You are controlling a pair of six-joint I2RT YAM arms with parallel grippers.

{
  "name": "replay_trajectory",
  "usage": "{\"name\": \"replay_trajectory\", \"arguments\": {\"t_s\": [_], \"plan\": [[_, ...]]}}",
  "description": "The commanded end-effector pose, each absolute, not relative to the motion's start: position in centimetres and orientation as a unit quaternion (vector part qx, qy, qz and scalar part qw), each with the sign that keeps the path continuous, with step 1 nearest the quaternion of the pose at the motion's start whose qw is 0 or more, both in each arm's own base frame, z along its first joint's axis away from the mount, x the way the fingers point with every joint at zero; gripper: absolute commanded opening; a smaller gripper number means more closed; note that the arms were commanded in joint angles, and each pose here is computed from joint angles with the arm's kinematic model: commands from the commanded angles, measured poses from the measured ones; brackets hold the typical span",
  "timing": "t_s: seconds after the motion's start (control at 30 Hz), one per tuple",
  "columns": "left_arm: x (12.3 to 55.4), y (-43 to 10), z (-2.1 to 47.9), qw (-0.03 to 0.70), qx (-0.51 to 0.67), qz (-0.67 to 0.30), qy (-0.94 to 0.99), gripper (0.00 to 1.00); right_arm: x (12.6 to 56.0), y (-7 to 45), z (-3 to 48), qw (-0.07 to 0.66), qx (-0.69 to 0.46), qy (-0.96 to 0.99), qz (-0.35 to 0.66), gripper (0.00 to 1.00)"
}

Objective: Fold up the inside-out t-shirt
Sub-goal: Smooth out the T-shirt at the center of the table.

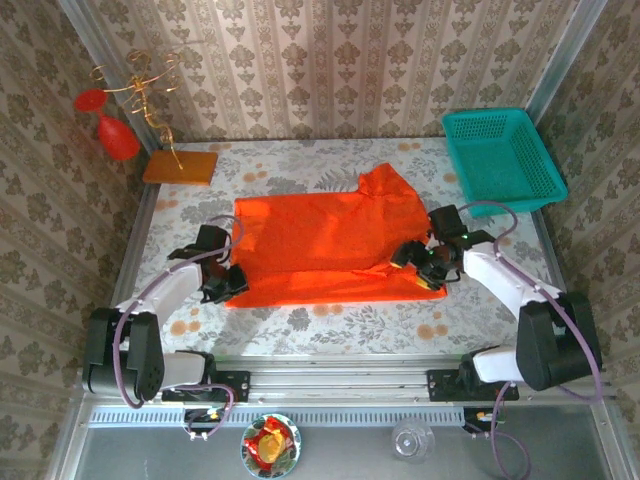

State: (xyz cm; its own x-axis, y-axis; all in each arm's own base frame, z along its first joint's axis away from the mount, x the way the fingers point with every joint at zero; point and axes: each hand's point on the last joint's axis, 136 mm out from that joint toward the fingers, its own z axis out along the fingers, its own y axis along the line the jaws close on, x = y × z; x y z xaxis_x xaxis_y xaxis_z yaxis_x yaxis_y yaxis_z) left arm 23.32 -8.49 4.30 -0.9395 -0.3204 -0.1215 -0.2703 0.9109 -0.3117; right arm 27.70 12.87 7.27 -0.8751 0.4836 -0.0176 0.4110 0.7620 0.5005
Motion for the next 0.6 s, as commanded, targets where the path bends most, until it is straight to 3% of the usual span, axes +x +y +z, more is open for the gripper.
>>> {"name": "replay_trajectory", "arguments": {"t_s": [0.0,0.37,0.57], "plan": [[24.9,-9.7,6.0,0.116,-0.138,-0.185,0.966,0.21,29.7,15.7,7.5,0.071,0.235,0.921,0.303,0.82],[24.9,-9.8,5.9,0.123,-0.146,-0.197,0.962,0.24,31.5,18.1,5.6,0.05,0.242,0.91,0.332,0.84],[24.9,-9.5,6.3,0.123,-0.141,-0.191,0.964,0.24,33.6,19.2,7.9,0.077,0.232,0.9,0.361,0.82]]}}
